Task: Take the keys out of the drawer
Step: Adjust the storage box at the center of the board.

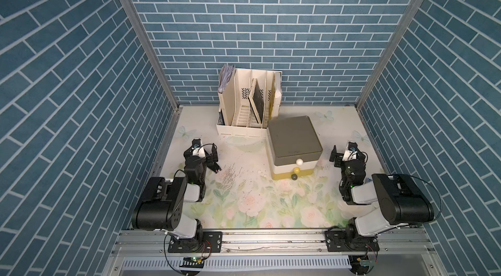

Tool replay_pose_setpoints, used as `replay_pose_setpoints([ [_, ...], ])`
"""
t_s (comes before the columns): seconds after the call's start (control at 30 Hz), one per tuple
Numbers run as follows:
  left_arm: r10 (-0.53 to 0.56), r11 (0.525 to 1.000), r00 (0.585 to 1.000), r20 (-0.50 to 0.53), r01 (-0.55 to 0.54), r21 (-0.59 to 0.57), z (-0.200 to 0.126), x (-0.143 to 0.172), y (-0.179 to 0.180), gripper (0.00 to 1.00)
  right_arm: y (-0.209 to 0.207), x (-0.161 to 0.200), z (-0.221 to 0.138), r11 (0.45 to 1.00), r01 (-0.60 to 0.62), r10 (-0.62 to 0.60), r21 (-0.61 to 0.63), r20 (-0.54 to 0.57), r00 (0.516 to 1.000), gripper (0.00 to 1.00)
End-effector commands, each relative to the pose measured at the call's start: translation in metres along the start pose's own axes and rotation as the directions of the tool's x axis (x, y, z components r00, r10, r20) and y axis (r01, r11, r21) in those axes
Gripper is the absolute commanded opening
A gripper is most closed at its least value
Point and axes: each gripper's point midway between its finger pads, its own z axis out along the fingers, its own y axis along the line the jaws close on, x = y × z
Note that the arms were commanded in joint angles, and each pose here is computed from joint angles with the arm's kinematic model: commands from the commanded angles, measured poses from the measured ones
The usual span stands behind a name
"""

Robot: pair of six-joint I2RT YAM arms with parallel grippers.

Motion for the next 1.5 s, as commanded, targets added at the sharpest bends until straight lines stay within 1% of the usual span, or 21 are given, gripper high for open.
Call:
replay_pose_setpoints([
  [0.0,-0.001,1.000,1.000,0.023,0.001,-0.006,0.000,-0.006,0.001,1.00,-0.001,-0.010,0.001,1.000,-0.016,0.016,0.009,0.033,0.999,1.00],
  [1.27,-0.004,1.000,1.000,0.020,0.004,-0.011,0.001,-0.007,0.001,1.00,0.000,-0.011,0.000,1.000,-0.017,0.017,0.006,0.036,0.999,1.00],
  [1.33,-0.002,1.000,1.000,0.003,0.002,-0.013,0.006,-0.011,0.001,1.00,-0.001,-0.011,0.001,1.000,-0.020,0.020,0.013,0.030,0.999,1.00],
  [1.43,0.013,1.000,0.990,-0.142,-0.015,-0.013,0.035,-0.013,-0.003,1.00,0.002,-0.016,0.004,1.000,-0.008,0.008,-0.003,0.012,1.000,1.00],
  [1.47,0.028,1.000,0.983,-0.179,-0.026,0.012,0.042,-0.013,-0.007,1.00,0.001,-0.016,0.006,1.000,-0.008,0.008,0.005,-0.002,1.000,1.00],
])
